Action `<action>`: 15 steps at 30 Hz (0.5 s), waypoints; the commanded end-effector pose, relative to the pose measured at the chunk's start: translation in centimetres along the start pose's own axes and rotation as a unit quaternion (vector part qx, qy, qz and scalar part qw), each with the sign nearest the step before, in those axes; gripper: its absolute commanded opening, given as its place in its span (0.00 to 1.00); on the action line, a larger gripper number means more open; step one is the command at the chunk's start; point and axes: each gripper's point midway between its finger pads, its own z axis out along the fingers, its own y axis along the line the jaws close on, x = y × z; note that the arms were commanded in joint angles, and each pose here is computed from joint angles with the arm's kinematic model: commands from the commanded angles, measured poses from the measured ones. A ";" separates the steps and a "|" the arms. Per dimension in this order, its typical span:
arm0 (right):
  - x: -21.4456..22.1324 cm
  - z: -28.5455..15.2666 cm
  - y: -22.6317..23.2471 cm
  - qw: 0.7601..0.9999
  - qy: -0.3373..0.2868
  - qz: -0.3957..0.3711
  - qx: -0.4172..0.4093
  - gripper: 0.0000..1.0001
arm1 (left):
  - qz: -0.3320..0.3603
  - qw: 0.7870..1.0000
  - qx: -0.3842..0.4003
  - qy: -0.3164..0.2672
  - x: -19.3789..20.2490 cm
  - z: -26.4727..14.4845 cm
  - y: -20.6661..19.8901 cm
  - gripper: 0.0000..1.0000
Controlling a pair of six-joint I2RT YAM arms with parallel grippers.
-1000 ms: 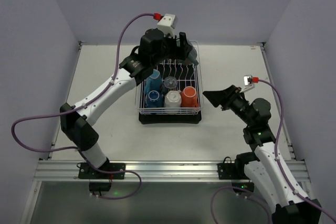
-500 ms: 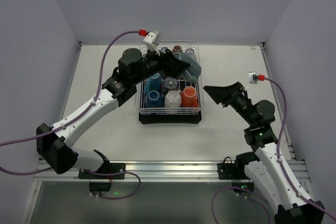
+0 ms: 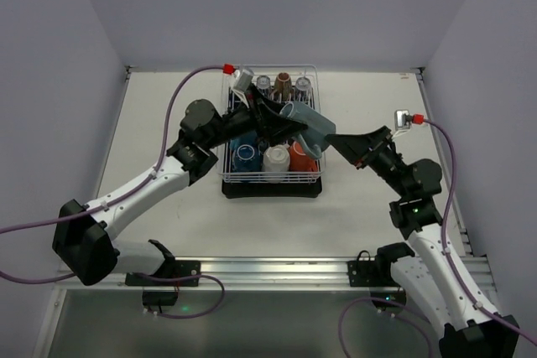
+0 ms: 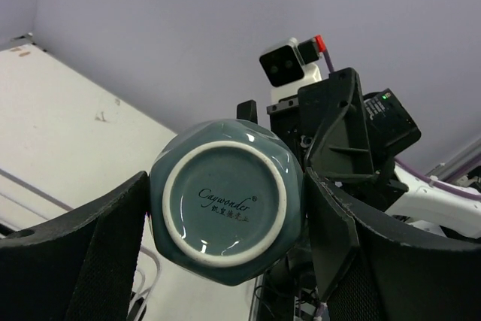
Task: Unload the cups from the dish rack
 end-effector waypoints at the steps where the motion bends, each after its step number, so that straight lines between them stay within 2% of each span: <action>1: -0.5 -0.3 4.7 0.997 0.004 -0.015 -0.080 0.82 | 0.030 0.993 0.100 -0.058 -3.1 0.2 -5.3 0.00; 2: -0.5 -0.3 4.9 0.996 0.003 -0.015 -0.085 0.79 | 0.031 0.993 0.102 -0.057 -2.9 0.3 -5.5 0.00; 3: -0.5 -0.2 4.9 0.996 0.004 -0.014 -0.088 0.70 | 0.029 0.993 0.103 -0.054 -2.6 0.5 -5.5 0.00; 6: -0.3 -0.1 5.2 0.994 0.013 0.000 -0.105 0.63 | 0.027 0.993 0.102 -0.051 -1.8 0.8 -5.5 0.00; 7: -0.1 -0.1 5.2 0.994 0.020 0.013 -0.108 0.58 | 0.028 0.993 0.104 -0.048 -1.4 0.9 -5.7 0.00; 13: -0.2 -0.5 6.3 0.989 0.007 0.021 -0.144 0.49 | 0.038 0.993 0.102 -0.047 -0.1 1.9 -5.8 0.00; 15: -0.5 -0.7 6.5 0.989 -0.008 0.022 -0.148 0.38 | 0.038 0.993 0.099 -0.045 0.1 2.0 -5.6 0.00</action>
